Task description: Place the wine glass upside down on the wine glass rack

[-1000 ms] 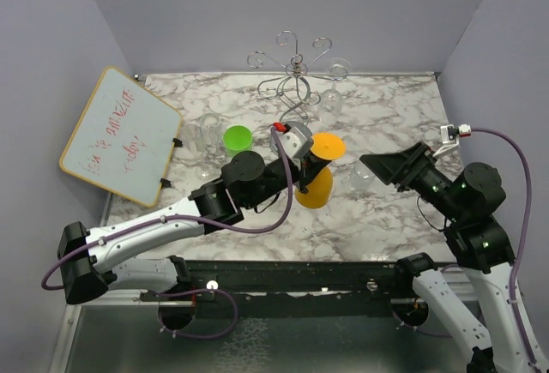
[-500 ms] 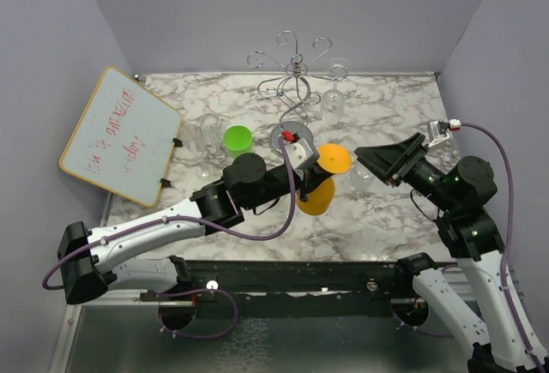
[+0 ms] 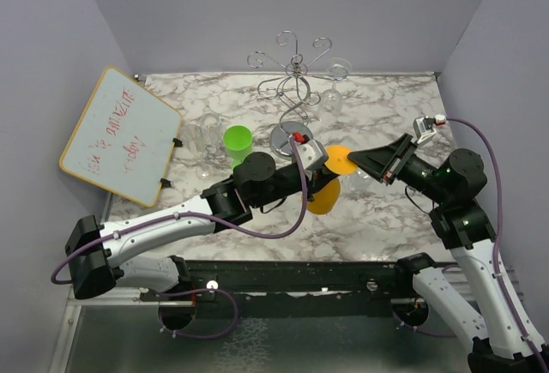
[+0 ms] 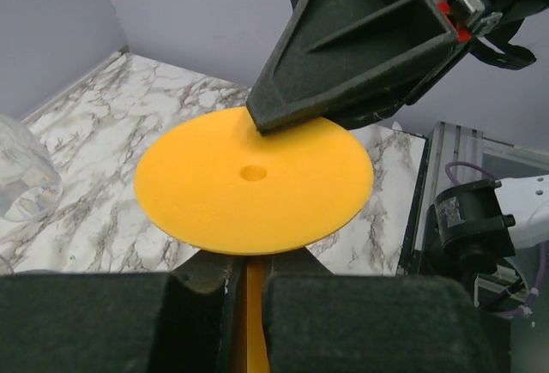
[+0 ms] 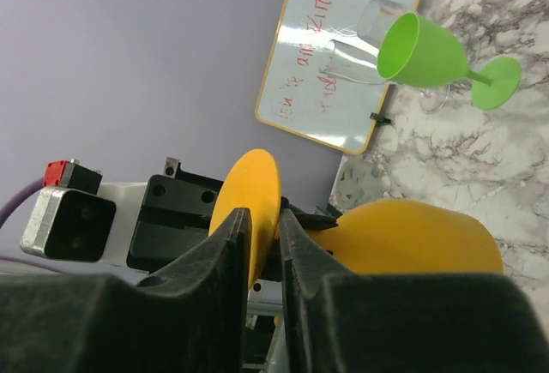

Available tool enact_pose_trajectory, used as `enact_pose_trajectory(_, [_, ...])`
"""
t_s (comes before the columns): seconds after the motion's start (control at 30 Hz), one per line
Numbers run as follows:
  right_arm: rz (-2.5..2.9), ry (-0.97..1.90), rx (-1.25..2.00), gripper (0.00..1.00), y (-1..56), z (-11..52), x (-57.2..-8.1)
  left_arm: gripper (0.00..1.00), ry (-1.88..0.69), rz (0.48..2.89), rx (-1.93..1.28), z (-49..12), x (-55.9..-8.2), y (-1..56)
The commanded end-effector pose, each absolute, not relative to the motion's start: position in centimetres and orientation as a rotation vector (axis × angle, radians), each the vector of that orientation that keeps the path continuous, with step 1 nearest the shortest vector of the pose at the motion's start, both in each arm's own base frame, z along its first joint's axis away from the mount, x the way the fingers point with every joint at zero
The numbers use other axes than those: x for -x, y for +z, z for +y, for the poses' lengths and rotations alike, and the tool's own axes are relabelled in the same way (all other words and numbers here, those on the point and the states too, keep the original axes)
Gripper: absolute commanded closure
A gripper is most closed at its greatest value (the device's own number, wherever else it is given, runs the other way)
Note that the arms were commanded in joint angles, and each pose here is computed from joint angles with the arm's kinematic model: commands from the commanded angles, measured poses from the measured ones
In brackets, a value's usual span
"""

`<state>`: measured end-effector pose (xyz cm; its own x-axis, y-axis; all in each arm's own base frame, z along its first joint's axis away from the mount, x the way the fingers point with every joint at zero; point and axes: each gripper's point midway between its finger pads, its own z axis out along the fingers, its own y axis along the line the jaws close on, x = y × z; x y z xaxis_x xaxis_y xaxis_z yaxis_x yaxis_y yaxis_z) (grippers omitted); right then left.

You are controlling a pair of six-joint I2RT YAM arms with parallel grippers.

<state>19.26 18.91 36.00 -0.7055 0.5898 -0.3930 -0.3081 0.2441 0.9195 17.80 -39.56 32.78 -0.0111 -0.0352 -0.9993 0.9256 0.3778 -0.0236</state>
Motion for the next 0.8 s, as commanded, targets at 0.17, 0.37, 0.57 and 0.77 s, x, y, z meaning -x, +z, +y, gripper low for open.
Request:
enact_pose_trajectory(0.17, [1.788,1.656,-0.179,0.80,36.9,19.7,-17.6,1.00,-0.968,1.337,-0.868,-40.5,-18.1,34.0])
enact_pose_trajectory(0.37, [1.781,1.679,-0.177,0.99,37.9,19.8,-17.3,0.95,-0.972,1.375,-0.850,-40.3,-18.2,33.2])
enact_pose_trajectory(0.57, [1.790,1.516,-0.281,0.99,37.1,18.5,-19.3,0.48,-0.982,1.450,-0.788,-39.5,-18.3,32.4])
enact_pose_trajectory(0.77, [1.819,1.220,-0.271,0.99,37.7,16.4,-21.5,0.27,-0.950,1.542,-0.739,-37.2,-18.1,32.5])
